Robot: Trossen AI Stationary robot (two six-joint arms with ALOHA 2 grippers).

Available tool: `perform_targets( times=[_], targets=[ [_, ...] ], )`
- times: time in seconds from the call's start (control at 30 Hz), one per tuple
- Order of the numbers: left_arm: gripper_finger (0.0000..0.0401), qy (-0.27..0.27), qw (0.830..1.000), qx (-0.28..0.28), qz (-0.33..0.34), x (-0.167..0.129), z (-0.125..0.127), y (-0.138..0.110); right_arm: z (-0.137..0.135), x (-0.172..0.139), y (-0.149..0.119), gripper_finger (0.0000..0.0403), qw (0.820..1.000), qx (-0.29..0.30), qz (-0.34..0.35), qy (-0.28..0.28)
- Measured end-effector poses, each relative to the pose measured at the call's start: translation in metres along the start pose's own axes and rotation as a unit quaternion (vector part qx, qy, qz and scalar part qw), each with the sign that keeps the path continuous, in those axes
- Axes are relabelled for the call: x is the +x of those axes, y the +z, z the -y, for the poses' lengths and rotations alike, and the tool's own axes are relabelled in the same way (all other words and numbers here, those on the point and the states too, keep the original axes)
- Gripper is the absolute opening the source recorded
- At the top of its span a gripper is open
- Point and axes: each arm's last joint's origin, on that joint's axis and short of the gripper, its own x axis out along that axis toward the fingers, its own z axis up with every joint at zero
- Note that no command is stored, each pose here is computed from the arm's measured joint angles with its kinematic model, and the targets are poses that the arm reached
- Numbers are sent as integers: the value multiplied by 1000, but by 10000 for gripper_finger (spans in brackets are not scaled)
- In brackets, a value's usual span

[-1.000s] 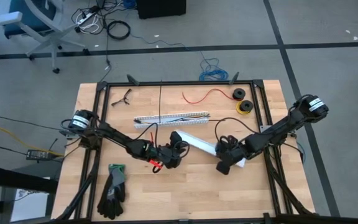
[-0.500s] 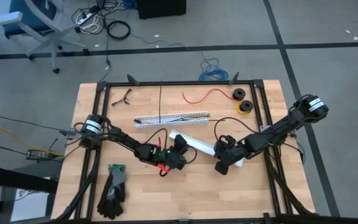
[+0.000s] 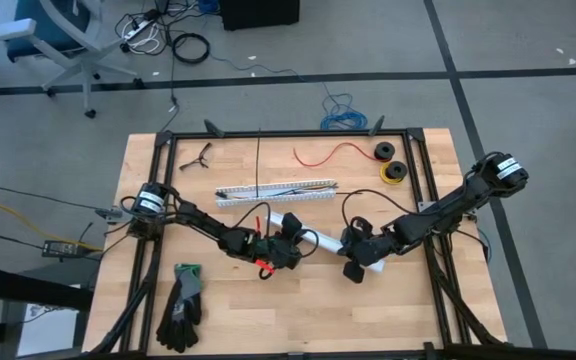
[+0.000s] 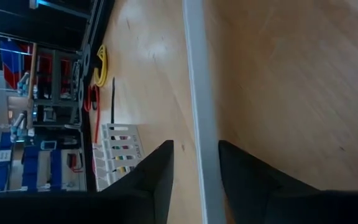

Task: Ziptie cables
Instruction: Close the white cable duct

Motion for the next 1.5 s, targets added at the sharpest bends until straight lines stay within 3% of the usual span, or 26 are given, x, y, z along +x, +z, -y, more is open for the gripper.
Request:
perform_targets(
  times=[0.33, 0.57, 0.87, 1.03, 1.23, 1.5],
  targets=[
    [15, -9, 1000, -1, 3, 1, 0, -1, -1, 0, 2, 1, 1000, -4, 8, 7],
    [11, -24, 998, -62, -11, 2, -5, -4, -1, -2, 1, 1, 1000, -2, -6, 19],
    [6, -151, 984, -89, -26, -1, -36, 19, 0, -38, 4, 1, 999, -12, 49, -10],
    [6, -154, 983, -101, -18, -3, -51, 30, 3, -52, 5, 0, 997, 0, 70, -18],
    [6, -158, 980, -123, -16, -6, -55, 31, 1, -51, 3, 6, 999, 2, 48, 3],
    [6, -223, 962, -154, -19, -10, -60, 23, -7, -53, 2, 23, 998, 1, 58, 31]
  ],
)
